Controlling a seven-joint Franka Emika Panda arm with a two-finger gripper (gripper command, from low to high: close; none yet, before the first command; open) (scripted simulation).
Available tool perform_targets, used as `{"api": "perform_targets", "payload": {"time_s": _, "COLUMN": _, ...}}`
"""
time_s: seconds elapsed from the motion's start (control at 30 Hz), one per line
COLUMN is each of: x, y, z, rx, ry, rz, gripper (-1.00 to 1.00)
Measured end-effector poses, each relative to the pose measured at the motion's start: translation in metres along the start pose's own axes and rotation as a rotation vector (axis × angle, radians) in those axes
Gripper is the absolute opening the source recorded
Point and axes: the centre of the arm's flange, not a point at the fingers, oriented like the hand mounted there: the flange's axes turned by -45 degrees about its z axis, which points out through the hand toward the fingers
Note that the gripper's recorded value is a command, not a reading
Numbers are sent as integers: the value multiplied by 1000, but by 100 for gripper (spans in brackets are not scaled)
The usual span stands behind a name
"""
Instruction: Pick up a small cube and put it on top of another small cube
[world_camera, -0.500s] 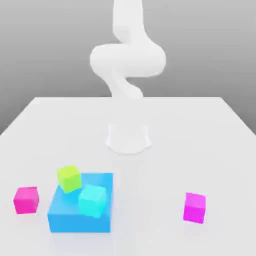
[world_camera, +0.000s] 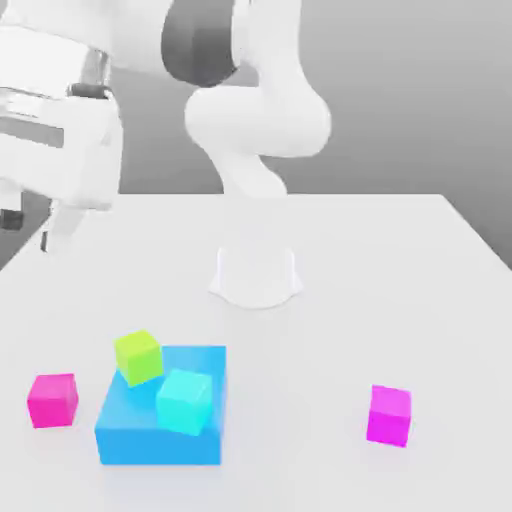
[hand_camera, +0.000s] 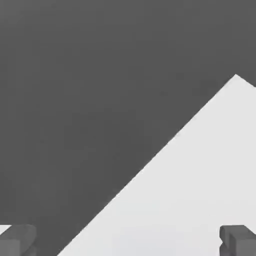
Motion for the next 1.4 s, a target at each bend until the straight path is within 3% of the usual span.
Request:
{"api": "perform_targets", "payload": {"time_s": 0.3, "x": -37, "y": 119, "z": 155, "rx": -127, "ry": -233, "rz": 464, "gripper": 0}}
{"api": "perform_targets", "payload": {"time_s": 0.5, "x": -61, "y": 133, "z": 225, "rx": -138, "ry": -261, "rz": 516, "gripper": 0}}
{"api": "perform_targets", "payload": {"time_s": 0.53, "x": -64, "y": 134, "z": 231, "rx": -138, "ry": -261, "rz": 516, "gripper": -100}}
{"api": "perform_targets", "payload": {"time_s": 0.77, "x": -63, "y": 134, "z": 230, "rx": -138, "ry": -260, "rz": 517, "gripper": -100}}
{"api": "perform_targets", "payload": {"time_s": 1.0, "x": -50, "y": 124, "z": 161, "rx": -146, "ry": -258, "rz": 492, "gripper": -100}}
{"api": "perform_targets", "payload": {"time_s": 1.4, "x": -102, "y": 68, "z": 51, "rx": -123, "ry": -263, "rz": 273, "gripper": -100}}
